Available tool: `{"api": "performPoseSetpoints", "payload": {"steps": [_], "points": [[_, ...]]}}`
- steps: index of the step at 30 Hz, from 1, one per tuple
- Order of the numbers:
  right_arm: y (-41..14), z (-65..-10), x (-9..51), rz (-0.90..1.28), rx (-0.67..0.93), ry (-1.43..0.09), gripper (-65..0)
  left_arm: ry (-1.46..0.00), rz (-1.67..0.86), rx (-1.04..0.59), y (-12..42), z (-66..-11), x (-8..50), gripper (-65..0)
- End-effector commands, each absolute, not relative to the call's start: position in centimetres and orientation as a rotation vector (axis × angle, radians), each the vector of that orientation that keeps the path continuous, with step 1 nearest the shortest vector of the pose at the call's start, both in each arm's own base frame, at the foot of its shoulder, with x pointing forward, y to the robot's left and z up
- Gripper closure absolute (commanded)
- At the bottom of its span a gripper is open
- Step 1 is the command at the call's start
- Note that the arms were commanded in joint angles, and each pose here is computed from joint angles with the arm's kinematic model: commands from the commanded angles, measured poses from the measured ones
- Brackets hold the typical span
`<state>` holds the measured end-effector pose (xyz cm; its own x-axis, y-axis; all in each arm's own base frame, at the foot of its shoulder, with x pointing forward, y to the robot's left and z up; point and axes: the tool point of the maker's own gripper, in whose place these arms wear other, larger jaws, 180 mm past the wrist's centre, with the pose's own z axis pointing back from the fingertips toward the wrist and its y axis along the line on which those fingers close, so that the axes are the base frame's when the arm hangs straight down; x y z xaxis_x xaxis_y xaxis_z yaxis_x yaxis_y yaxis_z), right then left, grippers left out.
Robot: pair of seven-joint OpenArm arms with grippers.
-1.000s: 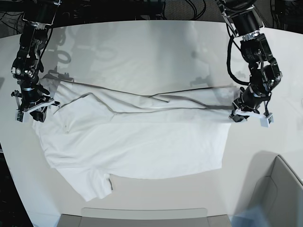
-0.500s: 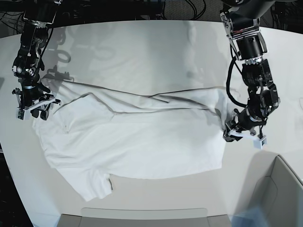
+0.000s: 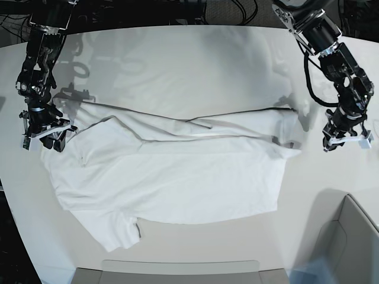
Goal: Fold the T-shirt properly
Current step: 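Lay the folded edge down and drag it back toward the arms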
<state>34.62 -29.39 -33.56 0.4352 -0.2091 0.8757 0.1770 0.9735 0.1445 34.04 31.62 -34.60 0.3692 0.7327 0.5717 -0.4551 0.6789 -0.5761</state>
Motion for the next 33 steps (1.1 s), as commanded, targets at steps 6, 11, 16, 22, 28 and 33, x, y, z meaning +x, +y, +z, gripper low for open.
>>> {"api": "performPoseSetpoints", "payload": {"steps": [6,11,16,22,28,33], "points": [[-24.7,-34.3,35.2,-0.129,0.118,-1.079,-9.1,-0.872,0.428,-0.447,21.0,-33.2,36.9,0.0],[-24.0,-37.0,35.5,-0.120,0.133,-1.006,-8.8,-0.742,0.270,-0.483,15.2,-36.2,36.2,0.0],[-27.4,-40.1,34.7,-0.157,0.075,-0.909,-10.1,-0.633,0.253,-0.390,15.8,-40.1,34.6,0.0],[-30.7,-40.9,33.8,-0.160,0.009,-0.864,-10.0,-0.466,0.202,-0.229,17.9,-45.9,31.0,0.0],[-32.9,-40.0,33.6,-0.136,-0.042,-0.863,-10.0,-0.377,0.204,-0.121,21.2,-49.1,28.6,0.0],[-33.6,-40.8,31.9,-0.123,-0.063,-0.826,-10.0,-0.327,0.184,-0.069,23.3,-50.0,24.4,0.0]]}}
